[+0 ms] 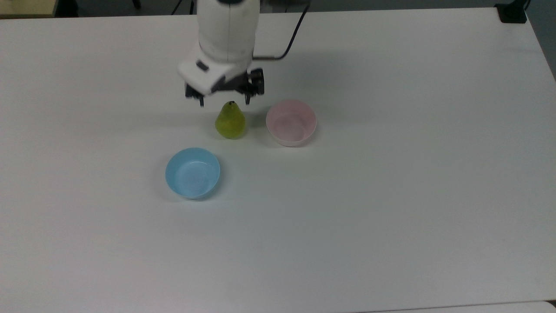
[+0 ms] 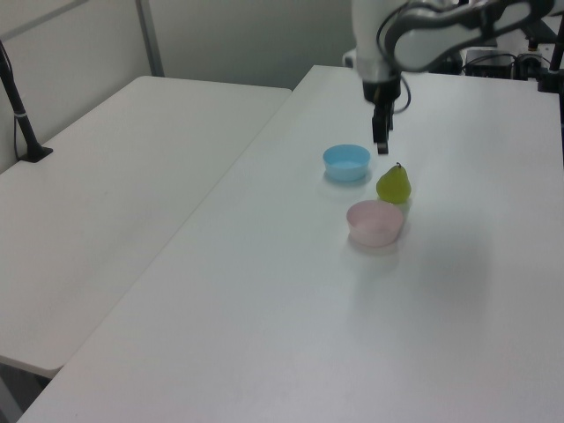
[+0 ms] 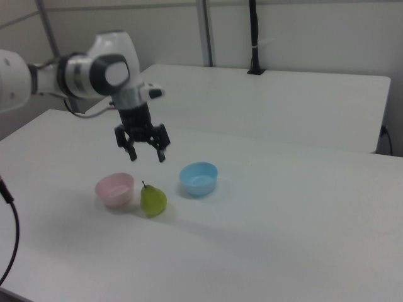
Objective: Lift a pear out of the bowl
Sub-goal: 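Lower the pear onto the table, open the gripper and raise it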
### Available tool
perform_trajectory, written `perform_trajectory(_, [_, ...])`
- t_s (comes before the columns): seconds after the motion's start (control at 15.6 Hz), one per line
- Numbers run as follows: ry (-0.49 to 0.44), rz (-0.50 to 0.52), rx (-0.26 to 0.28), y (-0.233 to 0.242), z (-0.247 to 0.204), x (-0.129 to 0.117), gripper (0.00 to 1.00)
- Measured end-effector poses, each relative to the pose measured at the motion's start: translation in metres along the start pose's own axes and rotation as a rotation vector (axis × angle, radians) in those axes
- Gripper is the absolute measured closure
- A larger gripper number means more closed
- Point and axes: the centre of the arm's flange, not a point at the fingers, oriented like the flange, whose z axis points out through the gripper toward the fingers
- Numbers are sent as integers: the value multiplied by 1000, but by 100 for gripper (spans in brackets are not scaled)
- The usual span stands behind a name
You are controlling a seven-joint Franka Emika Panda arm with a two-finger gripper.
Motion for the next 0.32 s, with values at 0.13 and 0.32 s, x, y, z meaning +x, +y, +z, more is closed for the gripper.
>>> perform_trajectory(0.13, [0, 68, 10, 4, -31, -18, 0])
perform_trajectory(0.32, [-5, 123, 20, 14, -60, -39, 0])
